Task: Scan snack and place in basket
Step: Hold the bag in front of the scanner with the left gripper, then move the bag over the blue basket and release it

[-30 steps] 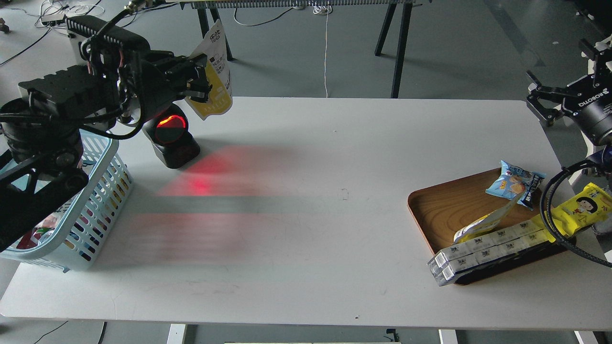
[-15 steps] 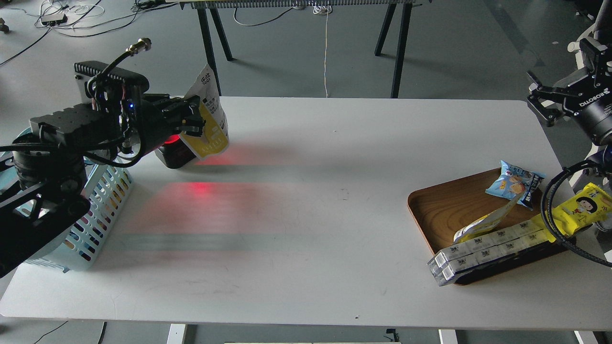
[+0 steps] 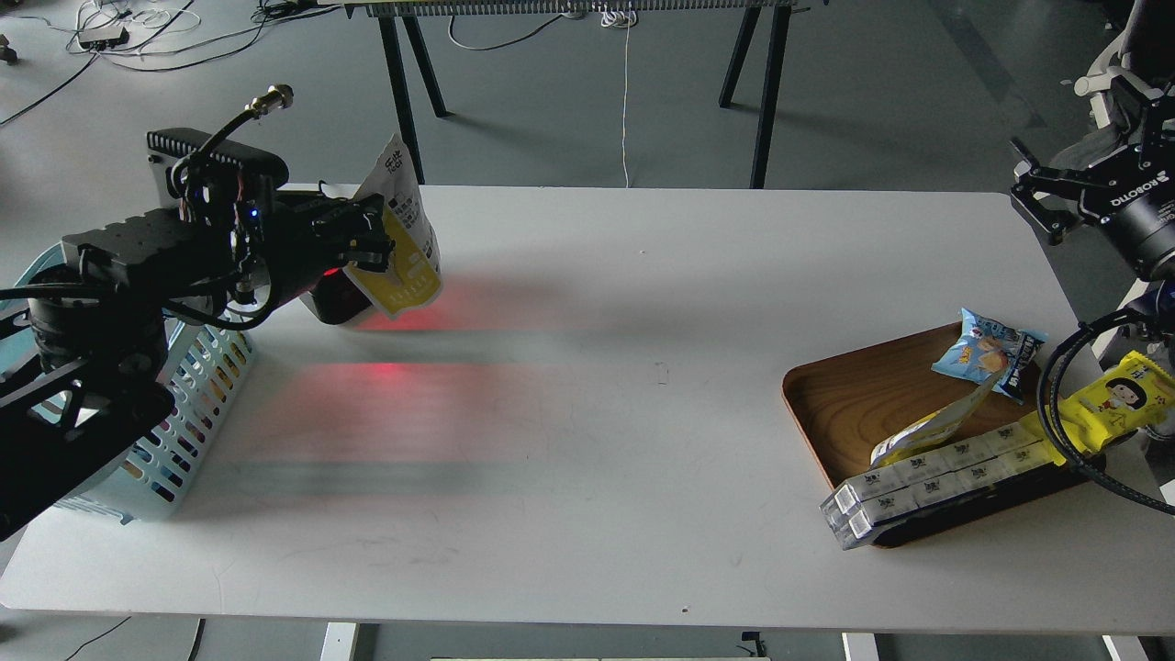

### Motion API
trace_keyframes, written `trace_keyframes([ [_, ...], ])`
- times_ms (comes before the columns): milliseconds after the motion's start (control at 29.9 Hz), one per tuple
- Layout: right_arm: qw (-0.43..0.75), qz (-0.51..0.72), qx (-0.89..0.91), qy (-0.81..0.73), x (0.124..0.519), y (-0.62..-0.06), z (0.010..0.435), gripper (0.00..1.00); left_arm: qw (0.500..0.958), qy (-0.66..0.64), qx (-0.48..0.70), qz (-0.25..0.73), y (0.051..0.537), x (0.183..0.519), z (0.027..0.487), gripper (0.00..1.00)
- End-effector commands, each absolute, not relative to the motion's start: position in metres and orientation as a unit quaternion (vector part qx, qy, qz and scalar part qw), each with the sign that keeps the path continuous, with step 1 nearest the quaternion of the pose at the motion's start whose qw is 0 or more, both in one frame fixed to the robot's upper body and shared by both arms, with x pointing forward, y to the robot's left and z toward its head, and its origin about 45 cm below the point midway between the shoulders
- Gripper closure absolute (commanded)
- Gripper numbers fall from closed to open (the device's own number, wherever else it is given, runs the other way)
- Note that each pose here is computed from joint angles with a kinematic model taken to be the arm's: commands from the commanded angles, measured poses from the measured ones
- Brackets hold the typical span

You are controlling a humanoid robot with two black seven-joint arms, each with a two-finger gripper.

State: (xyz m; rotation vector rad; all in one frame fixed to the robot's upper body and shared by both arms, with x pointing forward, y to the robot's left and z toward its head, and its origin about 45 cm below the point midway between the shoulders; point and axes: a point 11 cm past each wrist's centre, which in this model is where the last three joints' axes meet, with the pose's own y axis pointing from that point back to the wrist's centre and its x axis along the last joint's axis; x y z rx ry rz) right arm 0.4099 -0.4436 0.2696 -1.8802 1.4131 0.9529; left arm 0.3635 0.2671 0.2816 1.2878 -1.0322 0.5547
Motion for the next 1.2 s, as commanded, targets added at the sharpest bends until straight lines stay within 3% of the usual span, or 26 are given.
trace_keyframes([
  [0,0.298,0.359,-0.707,0.531,0.410,-0.443,0.269,0.07,0.655,-0.454,0.555,0.235,0.262,0.360,0.278,1.00],
  [768,0.296,0.357,-0.708,0.532,0.410,-0.444,0.270,0.07,0.731,-0.445,0.489,0.170,0.244,0.331,0.249,1.00],
  [1169,0.295,0.357,-0.708,0.533,0.409,-0.445,0.270,0.07,0.688,-0.509,0.481,0.190,0.281,0.349,0.325,1.00],
])
